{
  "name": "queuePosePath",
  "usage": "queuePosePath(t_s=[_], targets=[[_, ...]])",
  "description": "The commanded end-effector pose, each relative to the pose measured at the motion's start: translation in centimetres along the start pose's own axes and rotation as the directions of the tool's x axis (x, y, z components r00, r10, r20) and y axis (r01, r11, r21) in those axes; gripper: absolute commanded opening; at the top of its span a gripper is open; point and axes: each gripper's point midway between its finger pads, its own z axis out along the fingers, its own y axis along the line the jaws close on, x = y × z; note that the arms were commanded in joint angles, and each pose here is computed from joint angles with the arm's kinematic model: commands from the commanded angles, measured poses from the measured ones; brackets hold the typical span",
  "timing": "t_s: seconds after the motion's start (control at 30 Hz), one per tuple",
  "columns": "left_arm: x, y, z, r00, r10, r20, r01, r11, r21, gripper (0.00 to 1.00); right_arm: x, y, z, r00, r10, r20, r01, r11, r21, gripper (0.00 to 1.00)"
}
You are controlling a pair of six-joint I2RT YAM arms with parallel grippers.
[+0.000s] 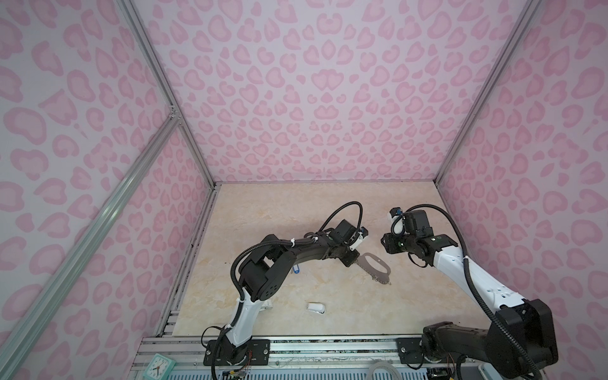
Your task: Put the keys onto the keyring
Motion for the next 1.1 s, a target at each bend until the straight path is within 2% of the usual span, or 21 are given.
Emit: queuePosePath(t_s=[0.0, 0.2, 0.27, 0.37, 0.47, 0.57, 0.67, 0.8, 0.87, 0.93, 1.0, 1.07], targets=[[-0.6, -0.6, -0.6, 0.999, 0.036, 0.028, -0.037, 0.999, 0.028, 0.08, -0.1, 0.0, 0.0, 1.0, -0.012, 0.002, 0.012, 1.0, 0.002, 0.49], [-1.8, -1.8, -3.1, 0.986, 0.12, 0.117, -0.127, 0.99, 0.053, 0.04, -0.9, -0.3, -0.9, 0.997, -0.06, 0.047, 0.059, 0.998, 0.029, 0.47], [-2.5, -2.1, -4.4, 0.974, 0.157, 0.164, -0.168, 0.984, 0.054, 0.04, -1.6, 0.2, -1.5, 0.99, -0.091, 0.104, 0.091, 0.996, 0.005, 0.51], [-3.8, -2.6, -7.0, 0.941, 0.21, 0.267, -0.234, 0.971, 0.059, 0.04, -2.8, 1.3, -3.3, 0.96, -0.146, 0.24, 0.157, 0.987, -0.029, 0.5], [-5.2, -2.6, -9.8, 0.905, 0.227, 0.36, -0.267, 0.962, 0.064, 0.04, -3.1, 2.6, -5.4, 0.886, -0.215, 0.411, 0.257, 0.965, -0.049, 0.49], [-6.3, -3.0, -12.4, 0.866, 0.244, 0.437, -0.311, 0.946, 0.089, 0.04, -2.2, 4.2, -7.4, 0.766, -0.316, 0.559, 0.404, 0.914, -0.036, 0.46], [-7.2, -4.4, -14.6, 0.808, 0.298, 0.509, -0.405, 0.907, 0.112, 0.04, -1.2, 5.4, -9.3, 0.672, -0.377, 0.637, 0.499, 0.866, -0.014, 0.43], [-8.3, -5.4, -16.8, 0.735, 0.345, 0.584, -0.482, 0.872, 0.091, 0.04, -0.3, 6.3, -10.4, 0.647, -0.402, 0.648, 0.55, 0.835, -0.031, 0.39], [-8.3, -5.5, -17.3, 0.718, 0.364, 0.594, -0.501, 0.862, 0.077, 0.04, -0.3, 6.8, -11.2, 0.645, -0.374, 0.667, 0.549, 0.833, -0.064, 0.39], [-8.6, -5.7, -18.2, 0.676, 0.388, 0.627, -0.536, 0.842, 0.057, 0.04, -0.6, 7.5, -12.0, 0.629, -0.352, 0.693, 0.56, 0.824, -0.09, 0.39], [-8.7, -5.6, -18.9, 0.65, 0.394, 0.65, -0.551, 0.834, 0.045, 0.04, -0.4, 8.6, -12.4, 0.616, -0.348, 0.707, 0.599, 0.79, -0.133, 0.39], [-8.6, -5.6, -19.5, 0.621, 0.407, 0.67, -0.567, 0.823, 0.026, 0.04, -0.4, 9.3, -12.5, 0.624, -0.341, 0.703, 0.615, 0.769, -0.173, 0.38]])
